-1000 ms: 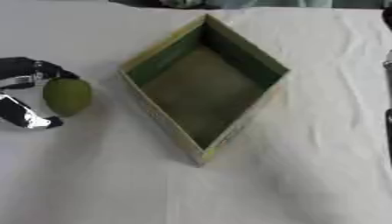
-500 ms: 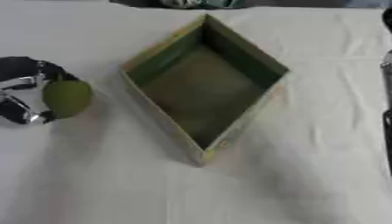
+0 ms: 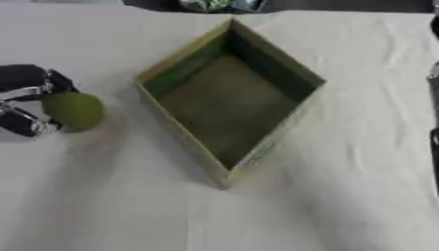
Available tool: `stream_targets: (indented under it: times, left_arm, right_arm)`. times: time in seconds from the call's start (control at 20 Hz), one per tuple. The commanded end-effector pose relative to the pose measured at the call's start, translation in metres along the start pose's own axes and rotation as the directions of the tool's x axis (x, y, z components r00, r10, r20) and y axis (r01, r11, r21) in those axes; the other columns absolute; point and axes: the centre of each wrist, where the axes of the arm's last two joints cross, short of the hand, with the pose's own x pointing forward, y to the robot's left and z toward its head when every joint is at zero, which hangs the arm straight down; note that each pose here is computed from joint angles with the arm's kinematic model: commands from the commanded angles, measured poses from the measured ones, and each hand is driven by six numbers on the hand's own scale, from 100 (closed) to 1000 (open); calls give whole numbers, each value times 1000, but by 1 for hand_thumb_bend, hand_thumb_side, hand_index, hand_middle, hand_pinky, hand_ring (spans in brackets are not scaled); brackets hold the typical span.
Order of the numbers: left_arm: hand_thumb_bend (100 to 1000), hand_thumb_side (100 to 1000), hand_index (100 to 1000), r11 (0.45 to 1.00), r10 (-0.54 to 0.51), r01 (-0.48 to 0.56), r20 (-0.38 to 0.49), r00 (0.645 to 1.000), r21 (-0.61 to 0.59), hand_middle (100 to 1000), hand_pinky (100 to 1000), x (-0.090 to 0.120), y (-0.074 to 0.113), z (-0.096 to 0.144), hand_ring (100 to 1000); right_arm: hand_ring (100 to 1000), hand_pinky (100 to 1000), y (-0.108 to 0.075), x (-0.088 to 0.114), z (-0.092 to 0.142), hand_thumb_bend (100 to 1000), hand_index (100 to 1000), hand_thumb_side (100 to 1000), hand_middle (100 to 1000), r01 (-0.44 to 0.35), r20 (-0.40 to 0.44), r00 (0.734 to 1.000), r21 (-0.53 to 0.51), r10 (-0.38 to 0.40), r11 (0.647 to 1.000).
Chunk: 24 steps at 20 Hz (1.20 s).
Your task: Pick up objects on the table and place them in the box.
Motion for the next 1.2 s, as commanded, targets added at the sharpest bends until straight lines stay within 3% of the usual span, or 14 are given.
stream_targets:
  times: [0.05,0.15,0.45,0.75,1.05,1.2]
  left_arm:
    - [221,100,751,995,-55,57,-24,998,78,578,438,1,20,10,609]
    - [223,100,723,989,-69,73,-31,997,132,552,375,4,26,13,576]
    - [267,100,694,940,-143,148,-38,989,306,518,313,16,51,29,545]
    - [295,100,686,861,-226,235,-74,971,451,504,282,31,77,40,529]
    - [410,100,686,778,-302,292,-76,950,556,505,295,47,93,37,530]
    - [434,100,683,735,-333,306,-70,940,606,503,294,56,102,30,528]
  right_arm:
    - [606,807,-2,4,-5,100,773,470,557,6,25,1000,7,-6,1000]
    - [606,807,-2,4,-5,100,773,470,556,9,23,1000,8,-9,1000]
    - [605,806,-3,4,-4,100,773,470,555,11,23,1000,3,-11,1000]
    - [606,802,-7,4,-7,100,772,440,556,-2,35,999,-5,2,1000]
    - [606,796,-11,5,-11,100,771,398,558,-18,55,998,-16,19,1000]
    - [608,791,-15,6,-17,100,770,316,561,-34,80,996,-22,35,999]
